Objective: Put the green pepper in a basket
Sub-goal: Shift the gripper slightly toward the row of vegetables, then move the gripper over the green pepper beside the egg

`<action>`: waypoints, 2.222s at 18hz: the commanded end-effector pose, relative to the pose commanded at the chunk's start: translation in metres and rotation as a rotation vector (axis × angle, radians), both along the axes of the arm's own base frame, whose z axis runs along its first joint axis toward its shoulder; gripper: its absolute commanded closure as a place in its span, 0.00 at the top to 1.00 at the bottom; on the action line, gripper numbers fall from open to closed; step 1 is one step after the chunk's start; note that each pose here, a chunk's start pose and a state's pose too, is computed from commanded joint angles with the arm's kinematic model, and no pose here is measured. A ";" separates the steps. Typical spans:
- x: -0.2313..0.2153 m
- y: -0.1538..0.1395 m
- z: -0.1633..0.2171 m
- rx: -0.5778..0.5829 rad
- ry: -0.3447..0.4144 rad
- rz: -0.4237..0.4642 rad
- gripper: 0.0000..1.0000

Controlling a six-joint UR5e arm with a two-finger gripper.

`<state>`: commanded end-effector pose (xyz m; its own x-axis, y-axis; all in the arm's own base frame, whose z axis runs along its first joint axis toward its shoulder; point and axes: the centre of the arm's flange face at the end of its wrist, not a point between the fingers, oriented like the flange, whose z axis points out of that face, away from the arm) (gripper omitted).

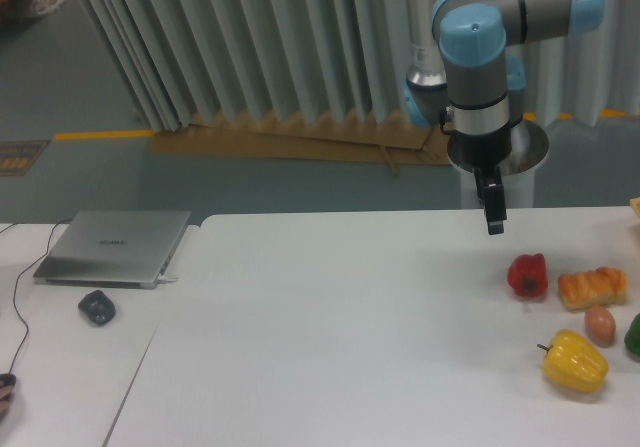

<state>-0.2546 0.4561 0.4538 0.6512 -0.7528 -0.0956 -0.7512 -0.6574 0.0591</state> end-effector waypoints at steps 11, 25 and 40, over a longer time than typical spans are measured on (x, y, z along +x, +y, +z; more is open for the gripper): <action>0.000 0.003 -0.009 -0.010 -0.014 -0.002 1.00; 0.001 0.005 -0.009 -0.007 -0.019 -0.004 1.00; -0.001 0.008 -0.013 -0.005 -0.025 0.073 1.00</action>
<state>-0.2553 0.4637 0.4412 0.7062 -0.7040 -0.0753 -0.7029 -0.7099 0.0446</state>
